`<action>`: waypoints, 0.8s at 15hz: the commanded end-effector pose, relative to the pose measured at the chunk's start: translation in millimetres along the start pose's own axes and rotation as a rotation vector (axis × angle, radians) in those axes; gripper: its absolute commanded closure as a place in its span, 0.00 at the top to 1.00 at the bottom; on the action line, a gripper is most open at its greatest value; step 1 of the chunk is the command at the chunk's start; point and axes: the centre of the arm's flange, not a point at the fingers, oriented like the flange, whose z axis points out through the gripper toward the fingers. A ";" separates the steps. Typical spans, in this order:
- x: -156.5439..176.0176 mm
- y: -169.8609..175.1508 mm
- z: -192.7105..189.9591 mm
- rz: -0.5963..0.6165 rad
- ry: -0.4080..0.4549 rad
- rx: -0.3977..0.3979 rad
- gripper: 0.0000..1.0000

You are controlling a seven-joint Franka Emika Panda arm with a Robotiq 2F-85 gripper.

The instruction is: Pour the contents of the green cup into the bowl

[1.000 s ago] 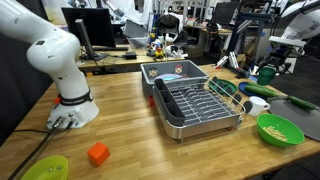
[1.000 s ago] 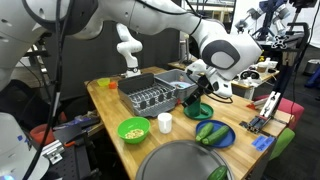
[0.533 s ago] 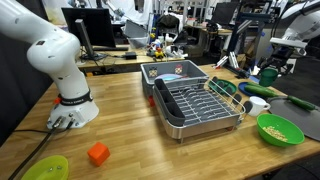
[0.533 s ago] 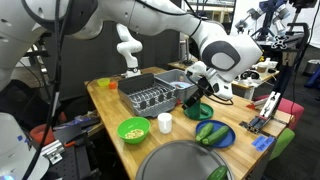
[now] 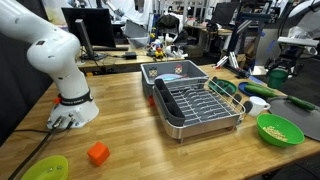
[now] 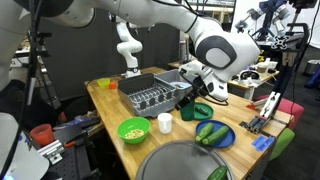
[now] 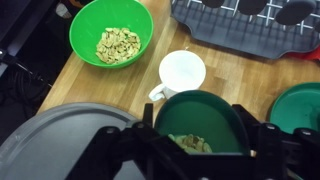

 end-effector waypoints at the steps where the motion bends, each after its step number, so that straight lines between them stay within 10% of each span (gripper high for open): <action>1: -20.0 30.3 21.2 0.016 0.017 -0.001 0.52; 9: -5.5 37.4 63.1 0.086 0.000 0.014 0.52; 10: -6.6 38.3 67.0 0.089 0.003 0.014 0.77; 12: -6.1 37.2 66.0 0.088 0.005 0.015 0.77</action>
